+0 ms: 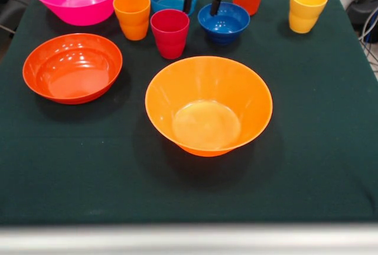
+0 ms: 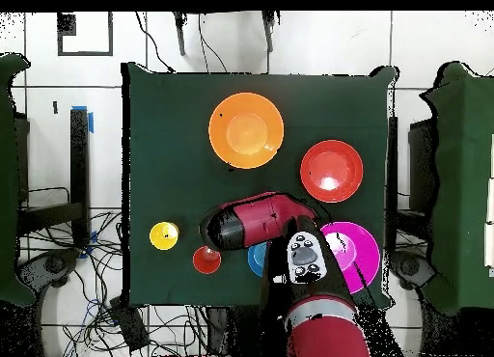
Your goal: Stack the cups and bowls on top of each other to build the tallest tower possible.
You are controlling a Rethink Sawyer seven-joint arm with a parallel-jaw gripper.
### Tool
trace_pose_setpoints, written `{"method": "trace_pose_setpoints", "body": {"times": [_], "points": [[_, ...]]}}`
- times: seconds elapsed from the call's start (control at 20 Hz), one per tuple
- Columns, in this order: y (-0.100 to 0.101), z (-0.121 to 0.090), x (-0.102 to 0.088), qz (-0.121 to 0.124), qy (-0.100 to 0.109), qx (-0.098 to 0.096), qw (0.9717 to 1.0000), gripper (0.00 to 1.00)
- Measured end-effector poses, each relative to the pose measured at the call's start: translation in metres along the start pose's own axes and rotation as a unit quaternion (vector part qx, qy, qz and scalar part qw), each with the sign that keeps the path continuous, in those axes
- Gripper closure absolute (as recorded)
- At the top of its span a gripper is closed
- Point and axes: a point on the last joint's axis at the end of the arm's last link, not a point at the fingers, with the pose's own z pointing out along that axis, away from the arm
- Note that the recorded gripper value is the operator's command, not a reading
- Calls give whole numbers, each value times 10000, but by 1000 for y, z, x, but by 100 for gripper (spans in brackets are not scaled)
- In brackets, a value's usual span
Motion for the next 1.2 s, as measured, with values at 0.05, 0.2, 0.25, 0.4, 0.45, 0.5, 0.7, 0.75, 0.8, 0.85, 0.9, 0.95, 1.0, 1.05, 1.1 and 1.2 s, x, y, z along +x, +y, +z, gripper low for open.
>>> {"method": "trace_pose_setpoints", "body": {"times": [0.05,0.2,0.25,0.4,0.45,0.5,0.7,0.75,0.8,0.85,0.9,0.95,1.0,1.05,1.1,1.2], "points": [[-2,0,0,14,12,1,10000,0],[-3,1,1,29,45,0,10000,0],[-4,2,2,22,52,4,10000,0],[-3,3,2,-12,60,9,10000,0],[-3,3,2,-14,59,10,10000,0],[-3,3,1,-28,52,11,10000,0],[-5,5,-4,-94,8,34,9999,0],[-6,5,-5,-108,-7,45,9999,0],[-7,5,-7,-112,-16,52,9999,0],[-9,5,-8,-115,-25,59,9999,0],[-10,5,-9,-104,-22,60,9999,0],[-11,4,-11,-92,-19,62,9999,0],[-15,2,-12,-60,18,70,10000,0],[-16,1,-13,-47,47,75,10000,0],[-17,0,-13,-38,70,78,9999,0],[-20,-5,-13,-14,187,91,9998,0]]}}
